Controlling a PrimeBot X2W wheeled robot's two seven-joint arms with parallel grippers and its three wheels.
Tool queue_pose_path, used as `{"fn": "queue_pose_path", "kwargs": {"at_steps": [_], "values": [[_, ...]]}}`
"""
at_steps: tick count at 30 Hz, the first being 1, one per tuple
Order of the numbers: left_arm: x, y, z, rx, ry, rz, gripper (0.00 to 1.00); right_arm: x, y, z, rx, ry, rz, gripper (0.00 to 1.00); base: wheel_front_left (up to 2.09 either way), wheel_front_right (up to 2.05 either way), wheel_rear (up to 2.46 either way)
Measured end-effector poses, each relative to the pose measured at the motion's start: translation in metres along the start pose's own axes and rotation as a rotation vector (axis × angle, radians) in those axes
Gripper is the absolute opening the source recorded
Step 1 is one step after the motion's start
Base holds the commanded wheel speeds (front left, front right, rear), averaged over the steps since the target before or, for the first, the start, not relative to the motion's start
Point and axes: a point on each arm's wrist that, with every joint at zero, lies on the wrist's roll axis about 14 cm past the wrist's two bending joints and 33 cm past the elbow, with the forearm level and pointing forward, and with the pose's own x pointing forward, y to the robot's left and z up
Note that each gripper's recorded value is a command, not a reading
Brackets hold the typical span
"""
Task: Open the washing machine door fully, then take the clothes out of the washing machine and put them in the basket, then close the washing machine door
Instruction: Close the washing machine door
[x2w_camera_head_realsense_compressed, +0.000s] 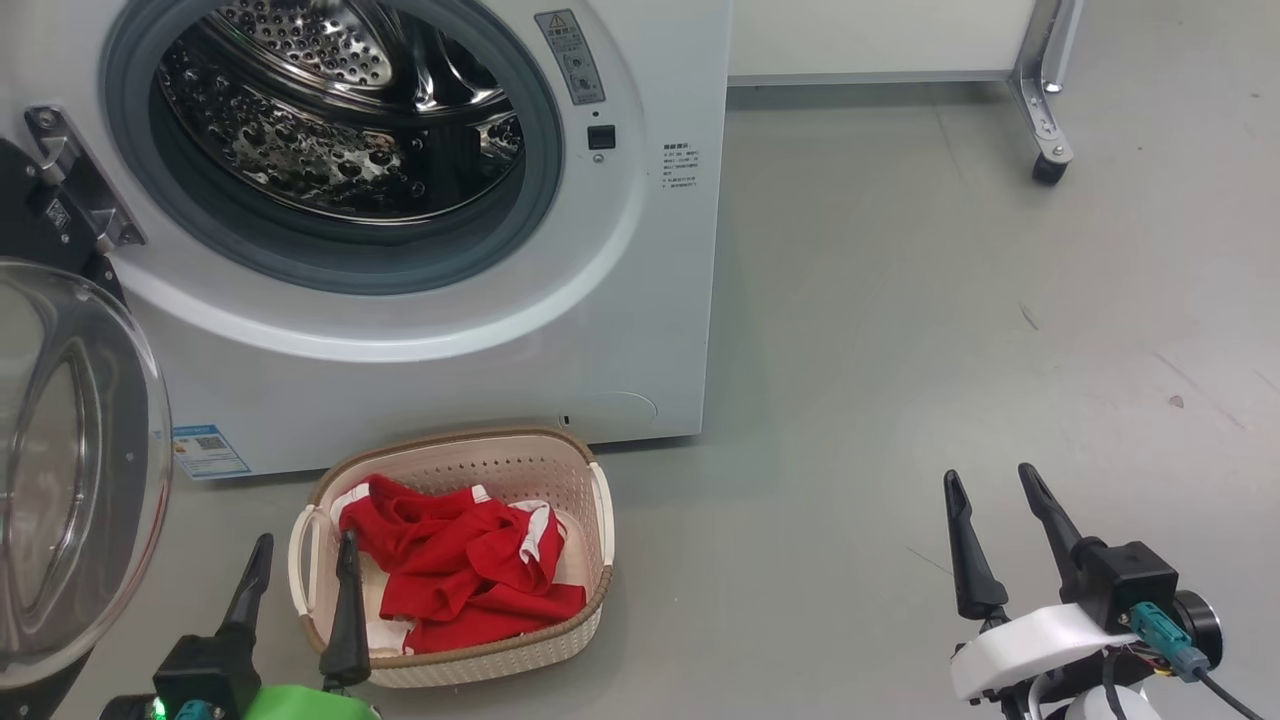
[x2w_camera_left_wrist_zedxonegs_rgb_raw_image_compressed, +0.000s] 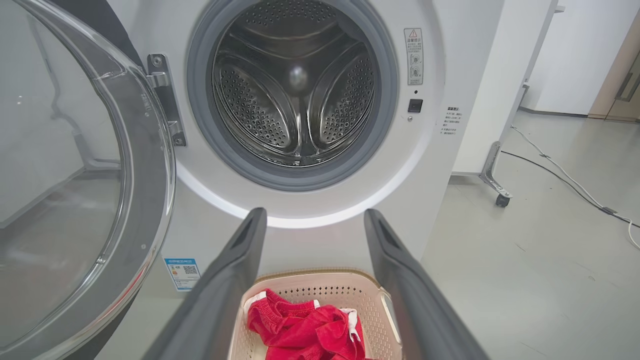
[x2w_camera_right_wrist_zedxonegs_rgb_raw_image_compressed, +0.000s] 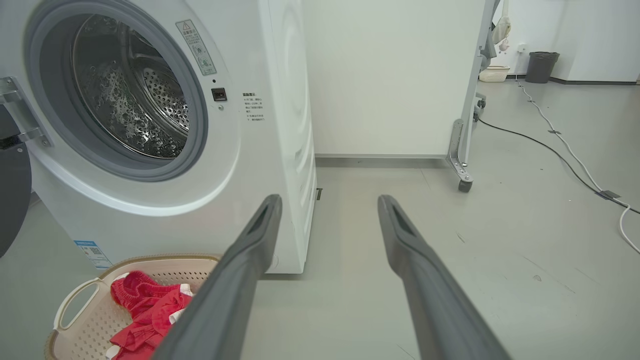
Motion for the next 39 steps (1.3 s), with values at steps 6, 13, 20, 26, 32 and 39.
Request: {"fn": "queue_pose_path", "kwargs": {"at_steps": [6, 13, 20, 26, 32, 39], "values": [[-0.004, 0.003, 0.004, -0.001, -0.014, 0.009, 1.0, -0.001, 0.005, -0.001, 0.0, 0.003, 0.015, 1.0, -0.32, 0.32, 0.0], [-0.006, 0.006, 0.008, -0.001, -0.025, 0.019, 1.0, -0.001, 0.01, -0.001, 0.0, 0.004, 0.032, 1.0, -0.08, 0.08, 0.0], [-0.011, 0.002, 0.002, -0.014, -0.008, 0.005, 1.0, 0.001, 0.014, -0.001, -0.001, 0.003, 0.043, 1.0, 0.0, 0.0, 0.0], [-0.018, 0.01, 0.001, -0.014, -0.007, 0.033, 1.0, 0.003, 0.024, -0.004, -0.001, 0.014, 0.077, 1.0, 0.0, 0.0, 0.0], [-0.03, 0.025, -0.002, -0.021, 0.0, 0.086, 1.0, 0.006, 0.041, -0.011, -0.002, 0.036, 0.132, 1.0, 0.0, 0.0, 0.0], [-0.058, 0.057, -0.013, -0.022, 0.027, 0.205, 1.0, 0.011, 0.075, -0.019, 0.007, 0.063, 0.244, 1.0, 0.0, 0.0, 0.0]]}}
